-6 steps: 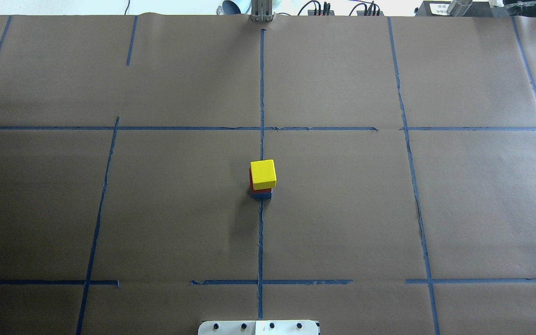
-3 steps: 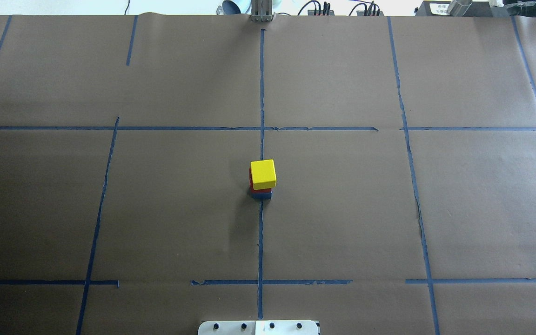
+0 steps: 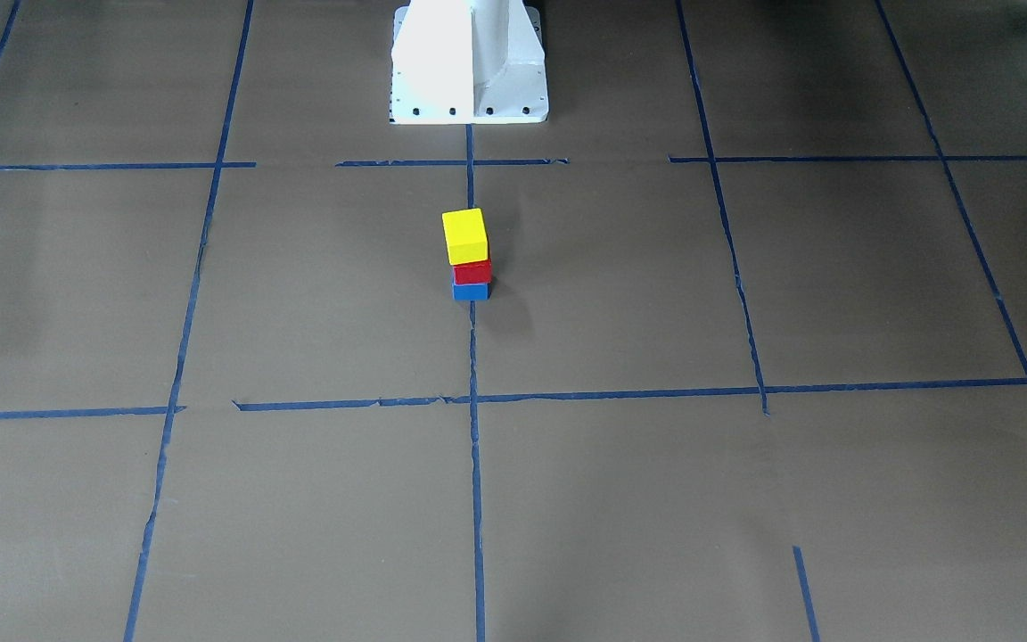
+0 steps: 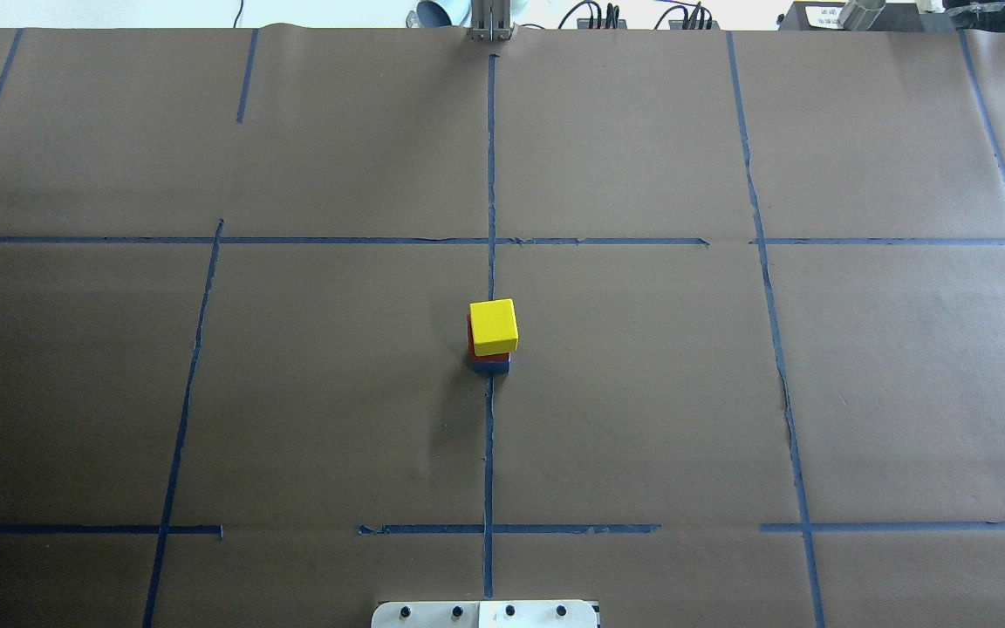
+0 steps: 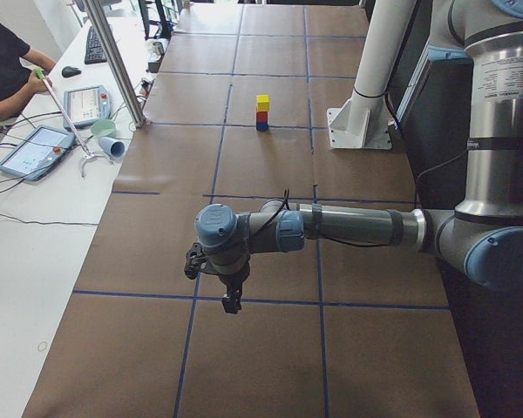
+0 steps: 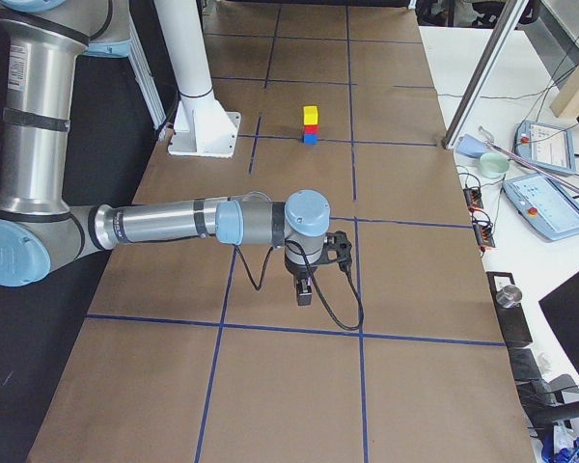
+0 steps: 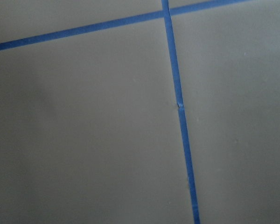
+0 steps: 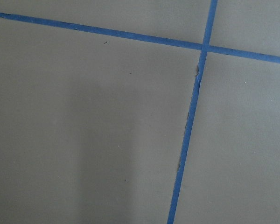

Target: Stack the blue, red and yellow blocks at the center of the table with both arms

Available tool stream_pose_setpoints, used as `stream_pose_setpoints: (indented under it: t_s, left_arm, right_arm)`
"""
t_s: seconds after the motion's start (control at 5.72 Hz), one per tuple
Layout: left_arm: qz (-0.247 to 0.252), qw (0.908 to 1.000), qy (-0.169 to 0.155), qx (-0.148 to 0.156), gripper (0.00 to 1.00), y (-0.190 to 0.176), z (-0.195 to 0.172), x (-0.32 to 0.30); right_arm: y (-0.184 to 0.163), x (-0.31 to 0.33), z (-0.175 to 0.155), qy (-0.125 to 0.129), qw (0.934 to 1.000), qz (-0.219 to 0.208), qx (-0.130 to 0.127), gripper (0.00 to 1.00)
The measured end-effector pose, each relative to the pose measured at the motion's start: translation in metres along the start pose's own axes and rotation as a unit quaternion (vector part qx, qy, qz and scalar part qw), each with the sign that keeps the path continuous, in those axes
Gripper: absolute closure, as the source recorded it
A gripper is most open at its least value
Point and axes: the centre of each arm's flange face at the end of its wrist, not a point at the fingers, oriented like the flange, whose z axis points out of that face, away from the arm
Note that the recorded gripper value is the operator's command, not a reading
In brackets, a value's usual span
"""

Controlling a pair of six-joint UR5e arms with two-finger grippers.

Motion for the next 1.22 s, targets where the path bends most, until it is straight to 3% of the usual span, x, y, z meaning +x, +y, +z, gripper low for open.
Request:
stream_pose_setpoints:
  t_s: [0.52,1.22]
  left_arm:
    - [-0.045,0.9990,0.002,0.004,0.00,-0.004,0.005,-0.001]
    - [-0.050,0.9980,0.039,0.005,0.00,-0.001,0.012,0.000]
  right_arm:
    - [-0.015,0.009,0.008,-0.001,1.0000,-0.001,-0.006,0.00]
    - [-0.017,0.011,0.010,-0.001,1.0000,0.003,-0.008,0.00]
